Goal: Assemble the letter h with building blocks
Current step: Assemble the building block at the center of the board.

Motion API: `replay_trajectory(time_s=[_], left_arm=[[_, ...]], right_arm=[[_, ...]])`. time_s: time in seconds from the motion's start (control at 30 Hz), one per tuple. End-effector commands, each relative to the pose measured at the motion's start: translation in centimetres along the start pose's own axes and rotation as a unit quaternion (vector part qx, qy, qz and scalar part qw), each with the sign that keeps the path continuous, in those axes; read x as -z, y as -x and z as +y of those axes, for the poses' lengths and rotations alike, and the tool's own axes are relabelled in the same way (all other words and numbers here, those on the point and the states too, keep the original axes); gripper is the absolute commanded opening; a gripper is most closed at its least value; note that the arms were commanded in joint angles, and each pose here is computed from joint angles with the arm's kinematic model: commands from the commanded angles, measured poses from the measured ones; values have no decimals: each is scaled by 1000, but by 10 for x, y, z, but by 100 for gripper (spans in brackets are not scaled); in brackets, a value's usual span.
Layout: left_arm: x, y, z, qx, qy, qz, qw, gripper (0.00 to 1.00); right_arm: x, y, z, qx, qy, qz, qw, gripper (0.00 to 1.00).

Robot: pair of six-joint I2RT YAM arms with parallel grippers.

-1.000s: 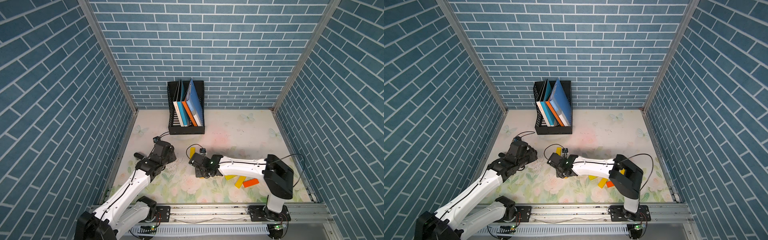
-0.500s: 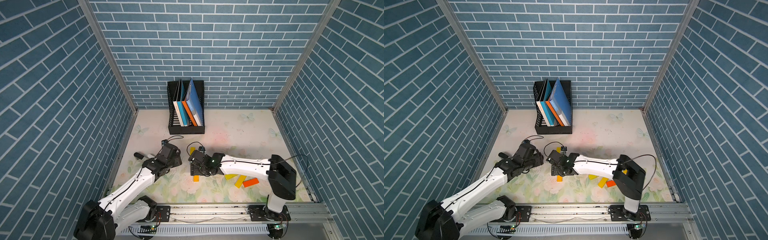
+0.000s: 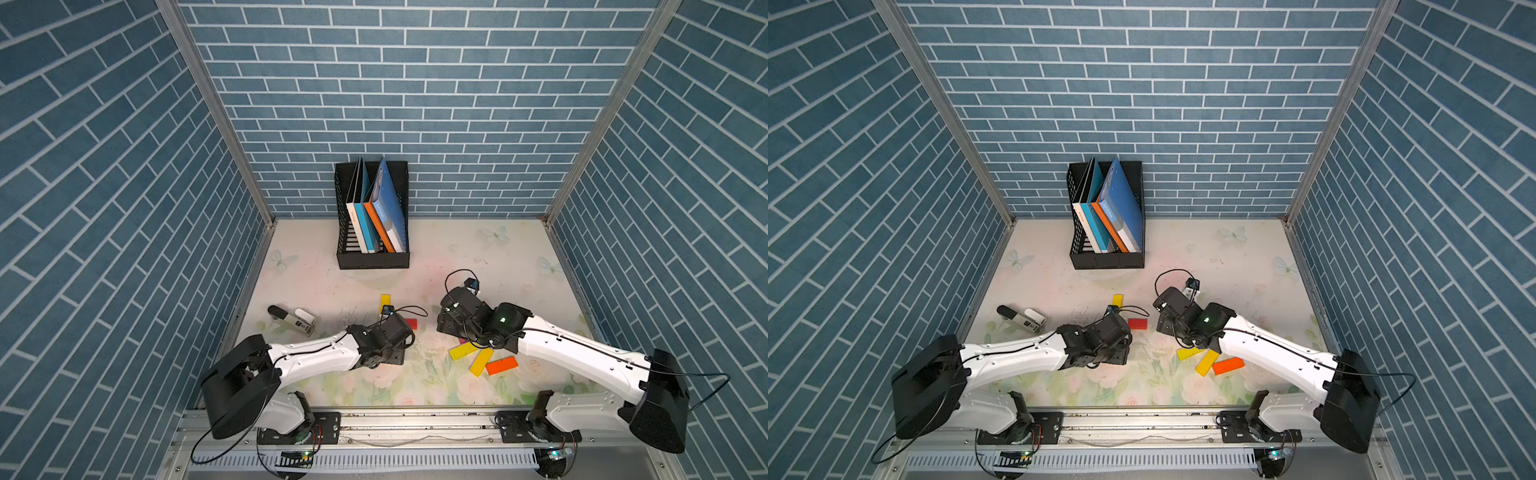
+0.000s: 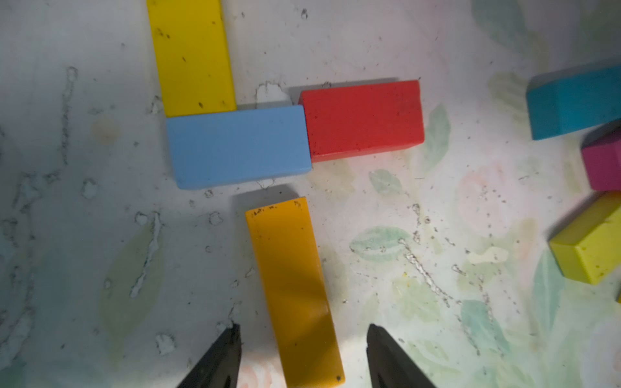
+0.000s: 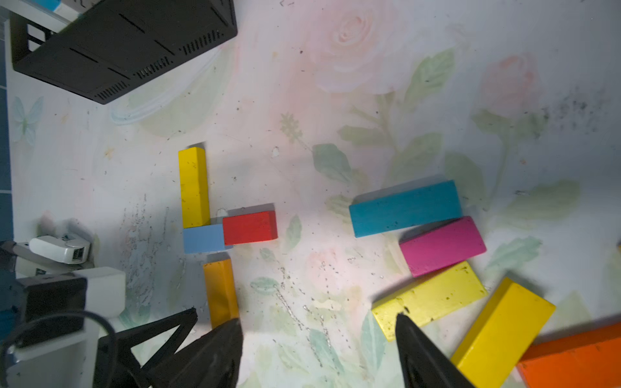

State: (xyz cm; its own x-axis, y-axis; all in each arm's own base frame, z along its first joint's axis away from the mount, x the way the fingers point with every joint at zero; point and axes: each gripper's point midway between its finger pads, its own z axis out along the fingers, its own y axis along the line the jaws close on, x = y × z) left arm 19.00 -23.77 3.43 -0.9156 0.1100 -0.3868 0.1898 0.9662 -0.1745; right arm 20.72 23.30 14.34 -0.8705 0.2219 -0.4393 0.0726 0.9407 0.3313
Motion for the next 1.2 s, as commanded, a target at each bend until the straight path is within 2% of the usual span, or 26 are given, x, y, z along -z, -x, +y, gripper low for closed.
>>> replay_trajectory(time_s=[0.0, 0.33, 0.6, 0.7, 0.73, 0.8, 0.83, 0.9, 1.03, 1.17], left_arm=[[-2, 3, -7, 1, 3, 0, 1000, 60], [-9, -6, 16, -2, 58, 11, 998, 35], [-1, -2, 42, 16, 74, 4, 997, 25], [-2, 6, 46, 26, 70, 1, 997, 26], [-2, 8, 45, 25, 68, 2, 997, 29], [-3, 13, 43, 21, 68, 1, 997, 49], [-2, 14, 41, 18, 67, 1, 998, 55], [-1, 16, 42, 15, 70, 0, 997, 60], [1, 18, 45, 13, 76, -3, 997, 60], [-3, 16, 48, 8, 78, 1, 997, 56]], right_arm=[[3, 0, -17, -14, -24, -7, 1000, 71], [8, 6, -19, -15, -27, -14, 999, 66], [10, 8, -20, -17, -26, -18, 999, 66], [9, 8, -19, -18, -26, -17, 999, 66], [8, 7, -19, -17, -26, -16, 999, 65], [9, 8, -19, -18, -26, -16, 999, 65], [10, 8, -19, -18, -27, -16, 999, 65], [13, 9, -20, -18, -28, -19, 999, 65], [18, 12, -23, -21, -28, -26, 999, 65], [18, 13, -23, -23, -29, -27, 999, 65]])
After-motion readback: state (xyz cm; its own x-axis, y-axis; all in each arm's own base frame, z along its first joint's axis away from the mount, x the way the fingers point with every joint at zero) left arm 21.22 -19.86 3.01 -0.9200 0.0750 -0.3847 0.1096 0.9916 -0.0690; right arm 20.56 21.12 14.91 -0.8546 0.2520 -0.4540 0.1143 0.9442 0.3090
